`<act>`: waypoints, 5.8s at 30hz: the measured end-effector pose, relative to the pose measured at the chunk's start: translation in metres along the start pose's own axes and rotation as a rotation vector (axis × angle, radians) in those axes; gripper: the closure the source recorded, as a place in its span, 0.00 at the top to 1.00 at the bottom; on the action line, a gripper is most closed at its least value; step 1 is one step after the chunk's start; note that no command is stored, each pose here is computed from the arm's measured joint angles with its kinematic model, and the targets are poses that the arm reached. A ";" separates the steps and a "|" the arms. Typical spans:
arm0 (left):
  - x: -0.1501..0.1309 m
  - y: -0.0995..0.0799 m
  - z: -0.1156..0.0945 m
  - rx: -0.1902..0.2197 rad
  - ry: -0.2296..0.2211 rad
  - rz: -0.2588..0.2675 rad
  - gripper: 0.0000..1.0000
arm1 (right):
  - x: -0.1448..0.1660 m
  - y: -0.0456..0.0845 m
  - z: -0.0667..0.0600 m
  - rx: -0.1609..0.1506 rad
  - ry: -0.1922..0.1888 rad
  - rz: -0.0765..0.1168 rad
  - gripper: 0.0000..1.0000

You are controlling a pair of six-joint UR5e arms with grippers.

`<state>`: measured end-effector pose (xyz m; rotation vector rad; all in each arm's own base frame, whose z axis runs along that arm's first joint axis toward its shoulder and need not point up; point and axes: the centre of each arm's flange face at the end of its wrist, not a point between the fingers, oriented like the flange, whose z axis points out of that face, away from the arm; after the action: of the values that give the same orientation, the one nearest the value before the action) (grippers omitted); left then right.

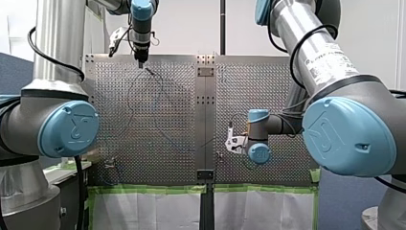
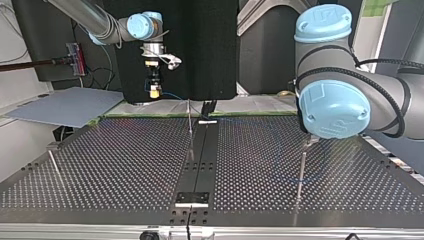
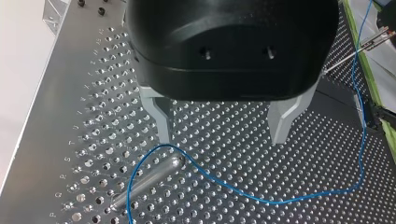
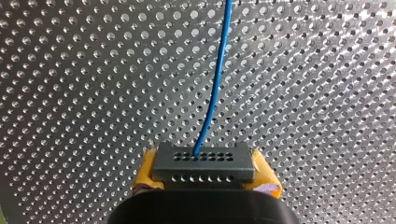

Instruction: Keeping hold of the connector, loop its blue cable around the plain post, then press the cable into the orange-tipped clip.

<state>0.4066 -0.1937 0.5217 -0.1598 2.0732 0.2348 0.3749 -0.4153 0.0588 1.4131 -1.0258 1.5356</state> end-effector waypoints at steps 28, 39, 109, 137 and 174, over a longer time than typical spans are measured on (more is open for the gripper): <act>-0.005 -0.030 -0.006 0.066 -0.126 0.120 1.00 | 0.000 0.000 0.000 0.005 0.001 0.008 0.00; 0.006 -0.073 -0.007 0.086 -0.206 0.226 1.00 | 0.000 -0.001 0.000 0.007 0.001 0.008 0.00; 0.049 -0.139 0.175 -0.145 -0.471 0.234 1.00 | 0.001 -0.005 0.000 0.015 0.014 0.000 0.00; 0.077 -0.138 0.209 -0.223 -0.498 0.270 1.00 | 0.002 -0.005 0.001 0.018 0.020 0.002 0.00; 0.123 -0.132 0.205 -0.355 -0.362 0.488 1.00 | 0.001 -0.001 0.002 0.011 0.018 0.012 0.00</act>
<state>0.5474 -0.2760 0.3034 0.1697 1.6667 0.8664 0.3767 -0.4164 0.0596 1.4007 -1.0184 1.5625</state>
